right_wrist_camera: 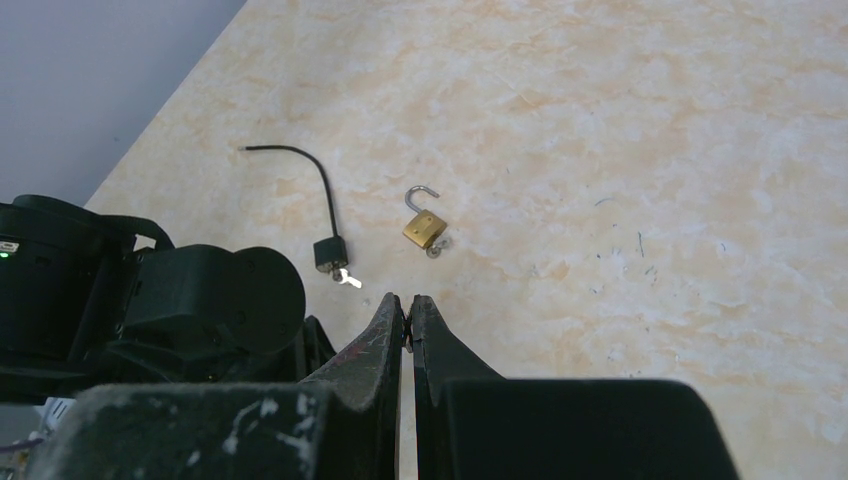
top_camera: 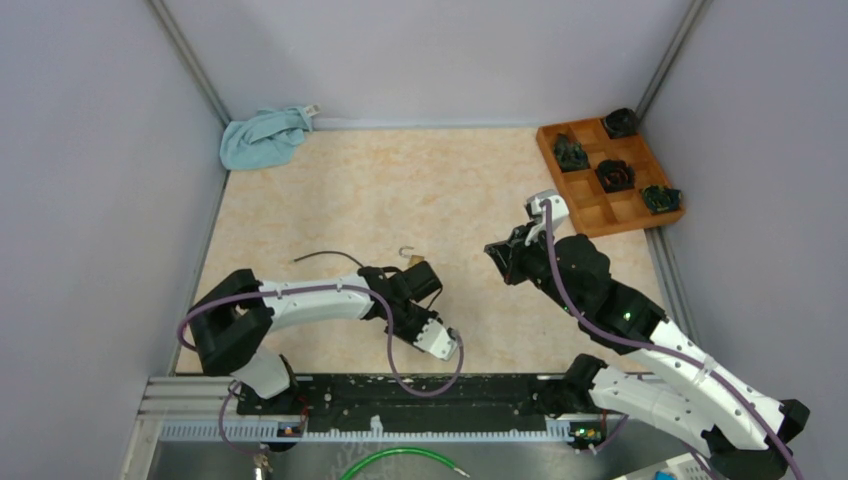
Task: Unlock with the key
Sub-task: Pick up the lock from the center of the board.
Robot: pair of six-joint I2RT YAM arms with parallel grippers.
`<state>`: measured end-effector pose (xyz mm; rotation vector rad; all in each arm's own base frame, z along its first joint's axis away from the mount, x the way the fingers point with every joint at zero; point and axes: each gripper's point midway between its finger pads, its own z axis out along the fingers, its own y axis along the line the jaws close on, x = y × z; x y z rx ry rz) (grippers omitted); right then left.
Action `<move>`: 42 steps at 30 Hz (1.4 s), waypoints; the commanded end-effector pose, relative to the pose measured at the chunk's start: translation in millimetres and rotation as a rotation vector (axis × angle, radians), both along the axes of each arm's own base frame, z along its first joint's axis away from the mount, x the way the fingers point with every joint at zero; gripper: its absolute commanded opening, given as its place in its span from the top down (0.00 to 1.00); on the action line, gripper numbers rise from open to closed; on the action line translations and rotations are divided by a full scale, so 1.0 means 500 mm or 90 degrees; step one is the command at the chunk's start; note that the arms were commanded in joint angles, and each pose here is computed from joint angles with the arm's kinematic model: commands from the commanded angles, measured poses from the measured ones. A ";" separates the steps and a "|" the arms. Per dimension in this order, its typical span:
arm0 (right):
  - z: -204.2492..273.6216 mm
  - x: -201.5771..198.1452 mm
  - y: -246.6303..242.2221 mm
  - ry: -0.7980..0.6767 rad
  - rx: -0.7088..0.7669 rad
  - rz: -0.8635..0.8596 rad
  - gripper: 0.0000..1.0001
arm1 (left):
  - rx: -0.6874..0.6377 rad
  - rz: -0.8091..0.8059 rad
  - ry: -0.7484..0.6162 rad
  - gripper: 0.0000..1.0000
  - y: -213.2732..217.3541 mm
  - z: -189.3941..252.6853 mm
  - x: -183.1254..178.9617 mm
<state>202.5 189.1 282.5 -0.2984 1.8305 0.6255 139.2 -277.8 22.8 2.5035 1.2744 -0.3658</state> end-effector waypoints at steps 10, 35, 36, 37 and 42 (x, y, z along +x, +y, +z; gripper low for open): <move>0.041 0.003 -0.004 -0.023 0.033 -0.009 1.00 | -0.004 -0.008 0.002 0.61 -0.020 -0.007 -0.004; 0.037 0.011 -0.021 -0.029 0.012 -0.035 1.00 | -0.054 0.076 0.302 1.00 -0.048 0.155 -0.113; 0.038 0.011 -0.024 -0.031 0.011 -0.038 1.00 | -0.070 0.082 0.356 1.00 -0.047 0.176 -0.125; 0.039 0.012 -0.027 -0.033 0.009 -0.042 1.00 | -0.081 0.093 0.395 1.00 -0.043 0.189 -0.129; 0.026 0.005 -0.037 -0.032 0.007 -0.044 1.00 | -0.138 0.122 0.528 1.00 -0.010 0.238 -0.121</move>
